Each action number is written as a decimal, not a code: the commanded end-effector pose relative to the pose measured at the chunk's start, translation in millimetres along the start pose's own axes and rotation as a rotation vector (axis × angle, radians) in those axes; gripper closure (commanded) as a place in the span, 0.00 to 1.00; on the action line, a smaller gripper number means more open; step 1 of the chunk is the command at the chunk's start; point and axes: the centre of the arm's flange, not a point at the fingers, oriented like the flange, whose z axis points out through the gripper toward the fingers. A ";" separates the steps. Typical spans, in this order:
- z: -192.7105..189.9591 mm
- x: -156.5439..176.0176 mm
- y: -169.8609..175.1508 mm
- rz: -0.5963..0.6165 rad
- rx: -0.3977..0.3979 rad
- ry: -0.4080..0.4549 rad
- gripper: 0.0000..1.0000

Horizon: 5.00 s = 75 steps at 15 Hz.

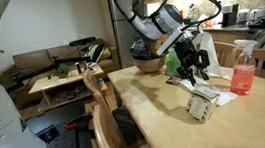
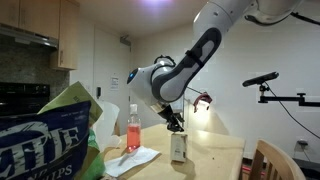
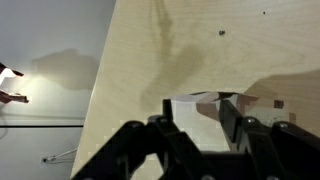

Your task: Open the white box and remove one tea bag from the box and place it on the table

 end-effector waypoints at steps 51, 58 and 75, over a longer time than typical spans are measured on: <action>22.1 -51.3 -64.6 -0.654 -0.217 -0.447 1.00; 8.2 -46.9 -51.1 -0.593 -0.246 -0.415 0.67; -109.4 -118.6 -115.9 -0.272 -0.293 0.008 0.81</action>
